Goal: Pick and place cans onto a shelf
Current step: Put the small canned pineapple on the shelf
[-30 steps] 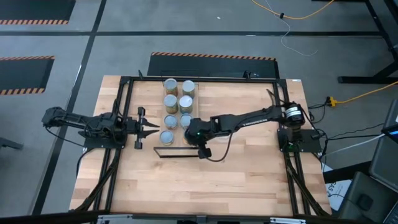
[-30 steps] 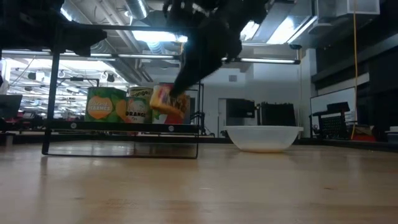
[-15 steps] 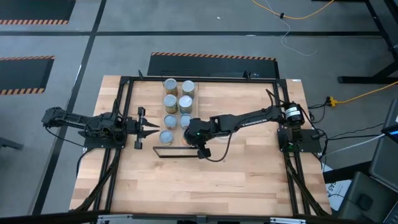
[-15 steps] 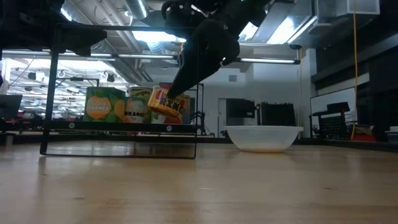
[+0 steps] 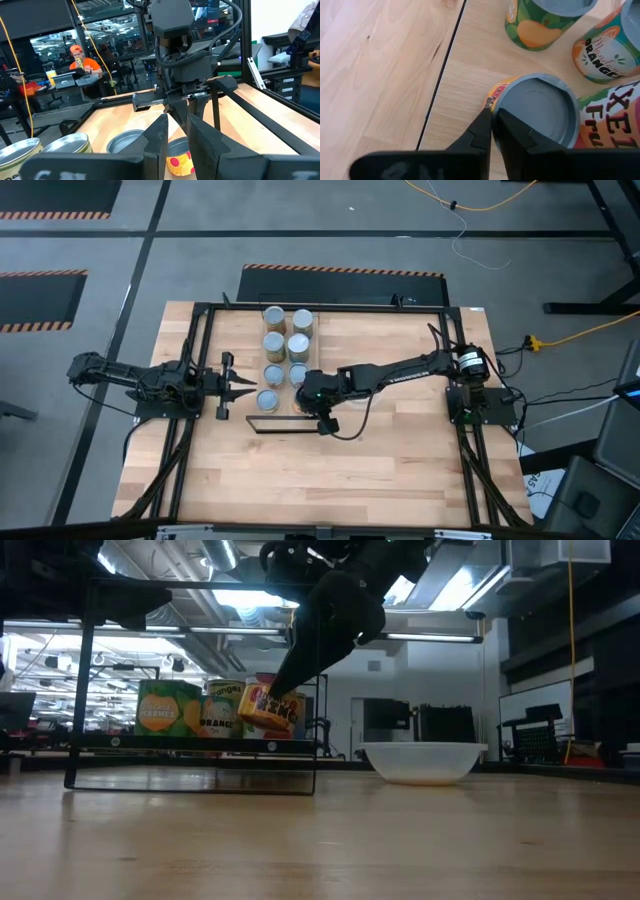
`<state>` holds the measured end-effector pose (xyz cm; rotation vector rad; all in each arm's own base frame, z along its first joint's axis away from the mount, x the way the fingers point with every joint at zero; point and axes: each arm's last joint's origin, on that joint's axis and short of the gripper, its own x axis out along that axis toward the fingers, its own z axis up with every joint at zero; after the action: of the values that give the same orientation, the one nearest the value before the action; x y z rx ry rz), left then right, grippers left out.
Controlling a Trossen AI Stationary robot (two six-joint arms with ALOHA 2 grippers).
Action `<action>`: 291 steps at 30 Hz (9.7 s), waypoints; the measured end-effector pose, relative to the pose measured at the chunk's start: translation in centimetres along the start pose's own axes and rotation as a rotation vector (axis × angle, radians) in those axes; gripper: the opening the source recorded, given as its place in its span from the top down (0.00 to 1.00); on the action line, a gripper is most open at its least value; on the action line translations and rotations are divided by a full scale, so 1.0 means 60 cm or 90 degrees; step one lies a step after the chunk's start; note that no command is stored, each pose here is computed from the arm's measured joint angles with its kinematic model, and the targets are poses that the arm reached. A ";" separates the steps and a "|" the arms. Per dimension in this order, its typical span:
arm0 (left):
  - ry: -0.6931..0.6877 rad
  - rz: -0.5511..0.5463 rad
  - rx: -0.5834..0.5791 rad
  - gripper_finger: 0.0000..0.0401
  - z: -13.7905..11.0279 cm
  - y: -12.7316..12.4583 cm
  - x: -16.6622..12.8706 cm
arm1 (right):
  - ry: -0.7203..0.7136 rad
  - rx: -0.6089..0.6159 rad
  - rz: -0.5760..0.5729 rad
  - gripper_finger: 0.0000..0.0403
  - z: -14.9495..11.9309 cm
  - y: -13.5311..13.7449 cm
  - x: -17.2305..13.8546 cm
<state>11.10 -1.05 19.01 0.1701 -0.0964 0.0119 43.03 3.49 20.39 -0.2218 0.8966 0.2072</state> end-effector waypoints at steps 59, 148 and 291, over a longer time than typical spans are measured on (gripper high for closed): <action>0.002 -0.001 0.000 0.84 0.000 0.000 0.000 | 0.005 0.071 -0.001 0.68 -0.001 0.000 0.001; 0.028 -0.019 -0.012 0.84 -0.008 -0.003 0.000 | 0.202 0.507 0.099 0.68 -0.019 -0.082 -0.058; 0.035 -0.033 -0.010 0.84 -0.010 -0.004 0.000 | 0.058 0.115 0.072 0.84 -0.001 -0.088 0.004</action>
<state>11.13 -1.18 18.40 0.1558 -0.0373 -0.0353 44.57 -1.55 20.69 -0.0129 1.0138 0.2203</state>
